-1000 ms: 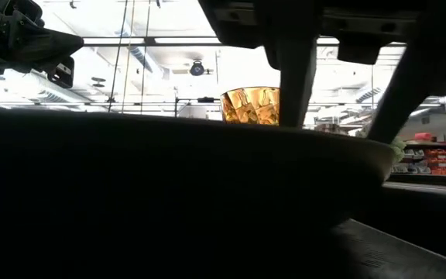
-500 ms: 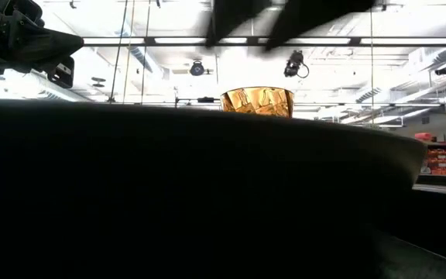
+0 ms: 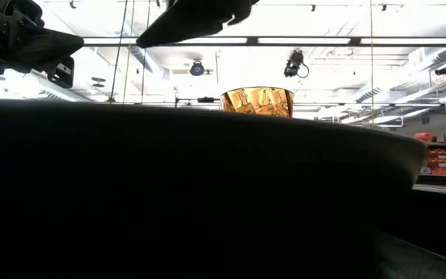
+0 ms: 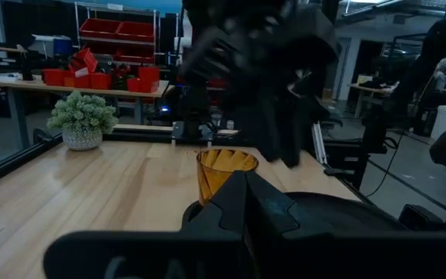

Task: Pick and place plate/cup/fork/spoon on tray
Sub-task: Put the orange fork on the black serving tray to the left of the black plate

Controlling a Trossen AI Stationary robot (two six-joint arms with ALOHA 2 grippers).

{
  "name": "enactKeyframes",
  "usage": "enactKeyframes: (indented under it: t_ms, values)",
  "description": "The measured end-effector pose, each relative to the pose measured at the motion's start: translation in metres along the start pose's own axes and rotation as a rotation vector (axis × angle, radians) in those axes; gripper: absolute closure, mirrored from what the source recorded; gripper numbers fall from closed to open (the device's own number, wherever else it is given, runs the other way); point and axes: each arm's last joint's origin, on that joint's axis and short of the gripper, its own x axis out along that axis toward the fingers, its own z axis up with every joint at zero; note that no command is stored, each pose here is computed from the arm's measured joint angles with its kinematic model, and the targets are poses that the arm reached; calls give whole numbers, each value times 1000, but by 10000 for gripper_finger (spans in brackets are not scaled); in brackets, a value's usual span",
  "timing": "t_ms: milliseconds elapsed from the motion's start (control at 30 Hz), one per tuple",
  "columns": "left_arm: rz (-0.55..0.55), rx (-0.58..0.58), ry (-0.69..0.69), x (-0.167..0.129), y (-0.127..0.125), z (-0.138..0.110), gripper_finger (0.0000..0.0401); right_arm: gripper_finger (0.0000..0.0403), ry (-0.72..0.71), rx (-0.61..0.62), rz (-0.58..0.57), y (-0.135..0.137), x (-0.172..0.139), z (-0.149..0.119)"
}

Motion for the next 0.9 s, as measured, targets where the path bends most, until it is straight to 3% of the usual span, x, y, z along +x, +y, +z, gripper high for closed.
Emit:
enactKeyframes:
  t_ms: [233,467,633,900]
  values:
    - [0,0,0,0,0,0,392,270,3,75,-58,-35,-30,-2]
    - [1,0,0,0,0,0,392,270,129,274,-167,-46,-77,-2]
    - [0,0,0,0,0,0,392,270,113,335,-159,-35,-116,3]
    - [0,0,0,0,0,0,392,270,-106,441,-207,-3,-166,-37]
